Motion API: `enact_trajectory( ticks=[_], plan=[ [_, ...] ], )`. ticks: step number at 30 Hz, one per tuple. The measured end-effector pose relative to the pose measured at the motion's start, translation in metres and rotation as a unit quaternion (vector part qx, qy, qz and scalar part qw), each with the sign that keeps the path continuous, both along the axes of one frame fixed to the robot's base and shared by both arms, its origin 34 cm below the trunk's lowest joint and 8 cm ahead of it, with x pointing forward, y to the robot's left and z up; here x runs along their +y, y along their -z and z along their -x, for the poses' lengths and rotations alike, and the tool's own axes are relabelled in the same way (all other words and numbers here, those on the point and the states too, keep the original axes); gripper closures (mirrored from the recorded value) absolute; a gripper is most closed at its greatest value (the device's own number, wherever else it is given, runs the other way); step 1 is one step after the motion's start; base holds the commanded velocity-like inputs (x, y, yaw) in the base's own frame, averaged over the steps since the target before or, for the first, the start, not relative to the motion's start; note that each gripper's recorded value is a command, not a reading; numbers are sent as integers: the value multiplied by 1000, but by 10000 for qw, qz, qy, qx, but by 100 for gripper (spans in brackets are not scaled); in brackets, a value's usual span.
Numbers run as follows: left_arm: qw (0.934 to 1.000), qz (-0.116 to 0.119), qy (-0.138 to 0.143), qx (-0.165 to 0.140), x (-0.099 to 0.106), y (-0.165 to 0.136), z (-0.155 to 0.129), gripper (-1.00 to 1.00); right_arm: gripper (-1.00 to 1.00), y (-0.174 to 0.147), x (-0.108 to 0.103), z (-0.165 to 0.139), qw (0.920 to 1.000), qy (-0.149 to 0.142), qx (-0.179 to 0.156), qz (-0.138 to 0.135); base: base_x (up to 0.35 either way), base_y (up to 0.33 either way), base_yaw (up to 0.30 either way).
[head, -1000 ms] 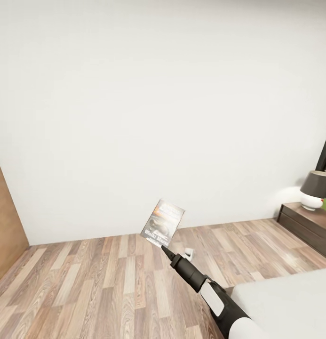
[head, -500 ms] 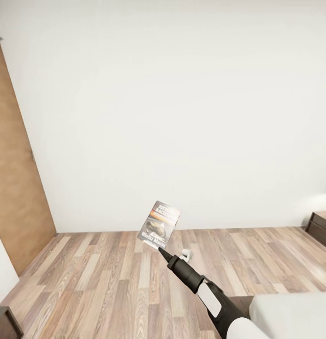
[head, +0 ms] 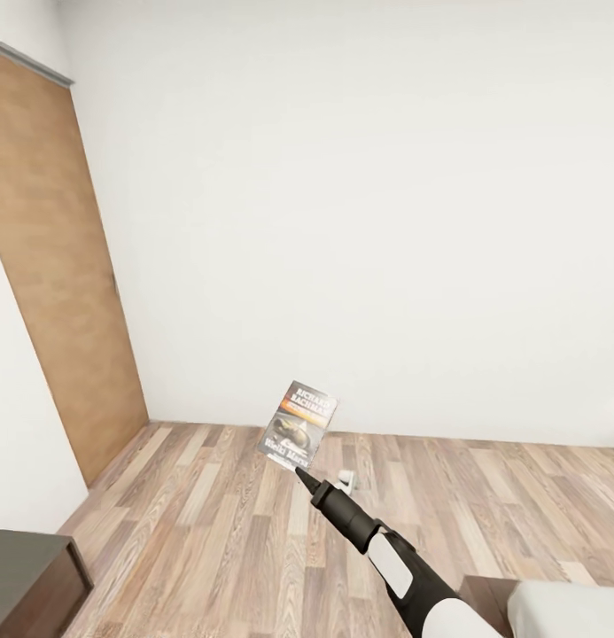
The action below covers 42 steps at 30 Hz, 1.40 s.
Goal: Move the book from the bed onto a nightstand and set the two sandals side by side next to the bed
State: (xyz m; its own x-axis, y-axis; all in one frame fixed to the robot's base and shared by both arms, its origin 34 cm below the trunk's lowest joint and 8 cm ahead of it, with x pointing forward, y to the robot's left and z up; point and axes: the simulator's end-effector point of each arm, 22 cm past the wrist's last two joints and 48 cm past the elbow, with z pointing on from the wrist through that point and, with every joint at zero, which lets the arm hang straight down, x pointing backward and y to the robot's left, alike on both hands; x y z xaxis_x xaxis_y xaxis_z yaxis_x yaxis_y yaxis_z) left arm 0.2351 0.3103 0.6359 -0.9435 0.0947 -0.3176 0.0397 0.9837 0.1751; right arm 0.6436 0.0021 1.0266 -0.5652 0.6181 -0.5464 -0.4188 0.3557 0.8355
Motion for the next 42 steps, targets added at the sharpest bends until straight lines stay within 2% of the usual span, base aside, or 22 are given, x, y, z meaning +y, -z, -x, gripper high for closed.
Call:
enact_trajectory(
  ticks=[13,26,42],
  plan=[
    [10000,17,47,27,-3,1,2,-100,100,4,0,-1,10000,43,46,31,8,0,121],
    [10000,27,67,33,-5,1,2,-100,100,5,0,-1,10000,46,48,39,188,0,10],
    [10000,20,69,44,-4,1,3,-100,100,6,10,5,9998,-126,17,137,34,0,-38]
  ],
)
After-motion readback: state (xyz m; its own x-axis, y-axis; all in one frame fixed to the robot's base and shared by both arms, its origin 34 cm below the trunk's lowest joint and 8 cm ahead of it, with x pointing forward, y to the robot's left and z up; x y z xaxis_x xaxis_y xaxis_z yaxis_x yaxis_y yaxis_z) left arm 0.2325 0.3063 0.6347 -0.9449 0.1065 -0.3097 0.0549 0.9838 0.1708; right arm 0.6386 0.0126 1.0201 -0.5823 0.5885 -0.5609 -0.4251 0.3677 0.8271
